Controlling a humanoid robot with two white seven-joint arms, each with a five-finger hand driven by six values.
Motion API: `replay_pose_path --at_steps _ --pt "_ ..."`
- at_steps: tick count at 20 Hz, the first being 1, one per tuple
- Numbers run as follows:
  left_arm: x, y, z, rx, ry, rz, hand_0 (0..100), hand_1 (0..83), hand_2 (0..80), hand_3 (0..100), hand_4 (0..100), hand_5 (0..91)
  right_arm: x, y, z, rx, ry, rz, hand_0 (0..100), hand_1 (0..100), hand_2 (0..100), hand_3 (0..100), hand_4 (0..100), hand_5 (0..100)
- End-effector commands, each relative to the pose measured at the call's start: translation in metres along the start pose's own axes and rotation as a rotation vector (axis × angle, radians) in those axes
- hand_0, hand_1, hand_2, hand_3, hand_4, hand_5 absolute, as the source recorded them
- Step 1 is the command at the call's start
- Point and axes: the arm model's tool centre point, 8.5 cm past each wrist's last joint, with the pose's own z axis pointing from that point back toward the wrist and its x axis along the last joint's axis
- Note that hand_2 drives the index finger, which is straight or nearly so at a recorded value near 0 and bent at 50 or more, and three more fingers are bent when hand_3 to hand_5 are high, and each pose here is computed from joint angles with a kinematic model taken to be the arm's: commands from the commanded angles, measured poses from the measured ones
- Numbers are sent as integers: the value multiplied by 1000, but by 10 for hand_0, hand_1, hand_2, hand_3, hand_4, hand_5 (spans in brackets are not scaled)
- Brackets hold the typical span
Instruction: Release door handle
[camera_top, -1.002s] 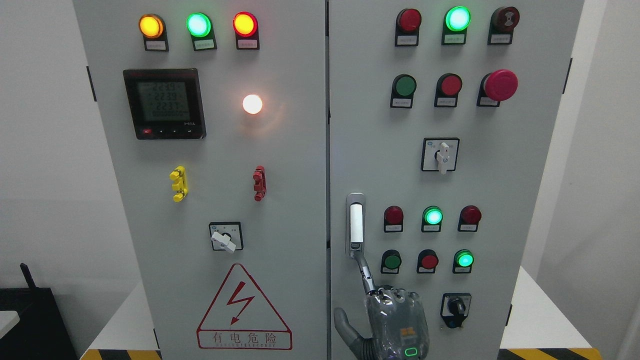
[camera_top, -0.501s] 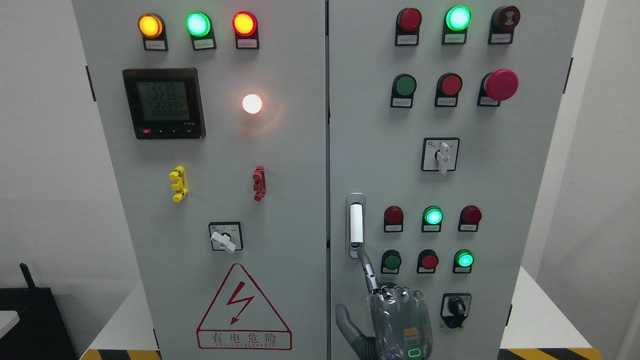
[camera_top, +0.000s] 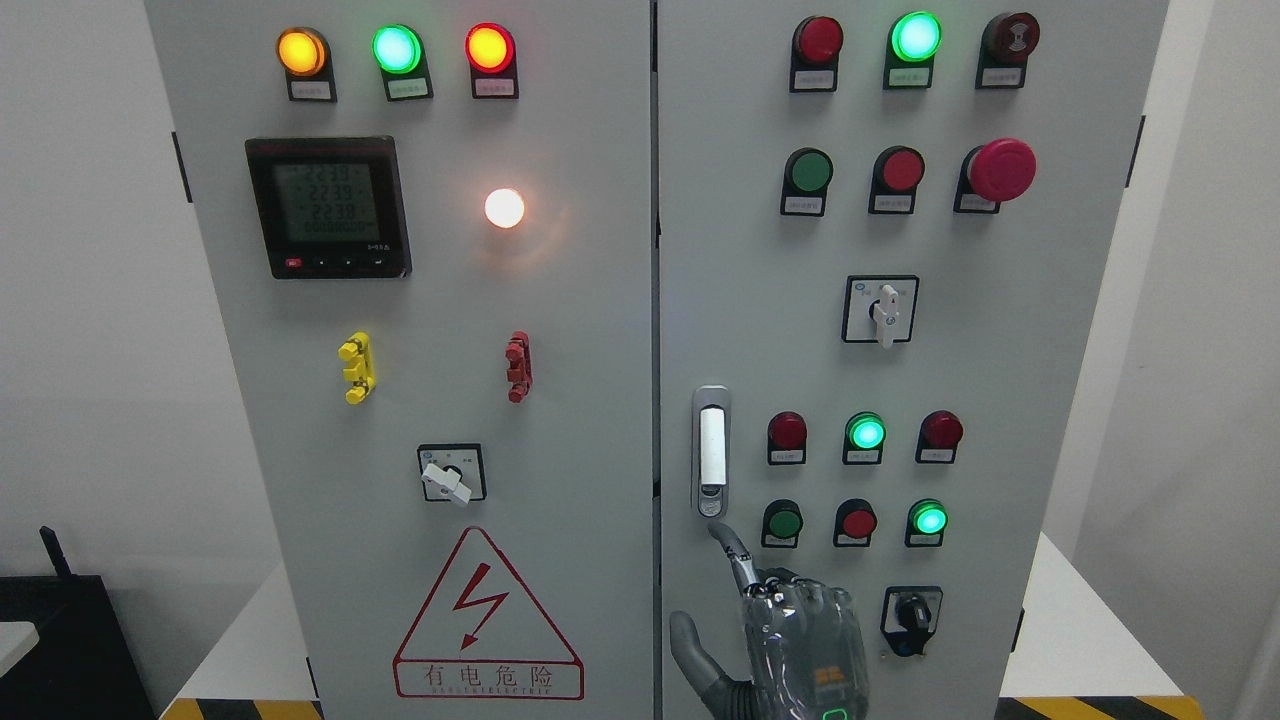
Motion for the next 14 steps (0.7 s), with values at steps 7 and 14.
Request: replay_pose_path --at_steps 7,14 --pt "-6 1 1 4 15 13 120 389 0 0 0 0 -1 -24 -2 -67 -13 -64 504 236 758 1000 945 986" --pt "-6 1 1 4 15 13 120 389 0 0 0 0 -1 -41 -22 -124 -17 -32 479 129 915 1000 935 972"
